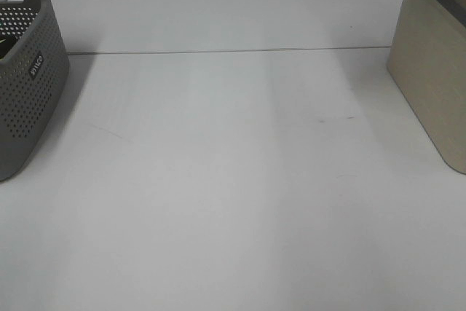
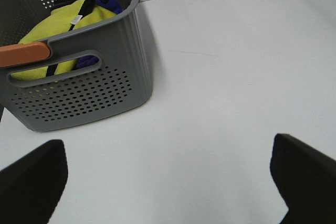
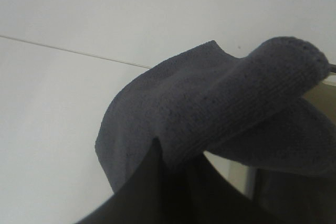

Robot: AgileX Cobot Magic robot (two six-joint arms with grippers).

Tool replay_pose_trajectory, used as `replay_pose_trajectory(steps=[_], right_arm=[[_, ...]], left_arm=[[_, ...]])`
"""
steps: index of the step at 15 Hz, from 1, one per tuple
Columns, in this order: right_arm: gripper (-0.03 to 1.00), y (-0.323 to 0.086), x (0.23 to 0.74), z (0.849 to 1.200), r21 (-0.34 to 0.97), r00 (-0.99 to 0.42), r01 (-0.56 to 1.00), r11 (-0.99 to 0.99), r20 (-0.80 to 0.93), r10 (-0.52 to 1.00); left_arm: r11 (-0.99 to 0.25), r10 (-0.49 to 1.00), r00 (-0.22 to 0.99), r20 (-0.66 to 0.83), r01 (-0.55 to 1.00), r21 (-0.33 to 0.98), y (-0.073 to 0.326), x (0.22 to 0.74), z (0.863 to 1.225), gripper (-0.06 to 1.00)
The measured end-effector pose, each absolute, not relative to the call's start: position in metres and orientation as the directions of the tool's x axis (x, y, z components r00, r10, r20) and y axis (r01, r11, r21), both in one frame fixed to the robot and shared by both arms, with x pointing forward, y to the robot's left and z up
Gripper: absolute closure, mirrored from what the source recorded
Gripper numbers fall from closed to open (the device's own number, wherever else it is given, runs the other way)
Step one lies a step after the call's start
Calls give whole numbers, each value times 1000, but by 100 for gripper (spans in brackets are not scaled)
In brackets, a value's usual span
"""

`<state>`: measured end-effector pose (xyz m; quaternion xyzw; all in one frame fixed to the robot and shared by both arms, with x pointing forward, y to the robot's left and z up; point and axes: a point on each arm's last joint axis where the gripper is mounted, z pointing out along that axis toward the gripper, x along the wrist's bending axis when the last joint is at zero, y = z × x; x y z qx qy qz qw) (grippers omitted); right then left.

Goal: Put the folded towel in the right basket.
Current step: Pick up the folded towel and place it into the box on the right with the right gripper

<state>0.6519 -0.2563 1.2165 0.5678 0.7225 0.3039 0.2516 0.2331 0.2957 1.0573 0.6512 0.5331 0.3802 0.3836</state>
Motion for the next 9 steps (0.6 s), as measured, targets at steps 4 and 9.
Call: replay_pose_trajectory(steps=[4,9], right_arm=[[93,-367,649,1217,730,23,682,-41,34,999],[93,-398,658,1181,656,84,741,-143,122,989]], left_arm=[[-137,986,142,86,403,905,296,233,1057,-4],[-137,986,142,86,403,905,296,233,1057,-4]])
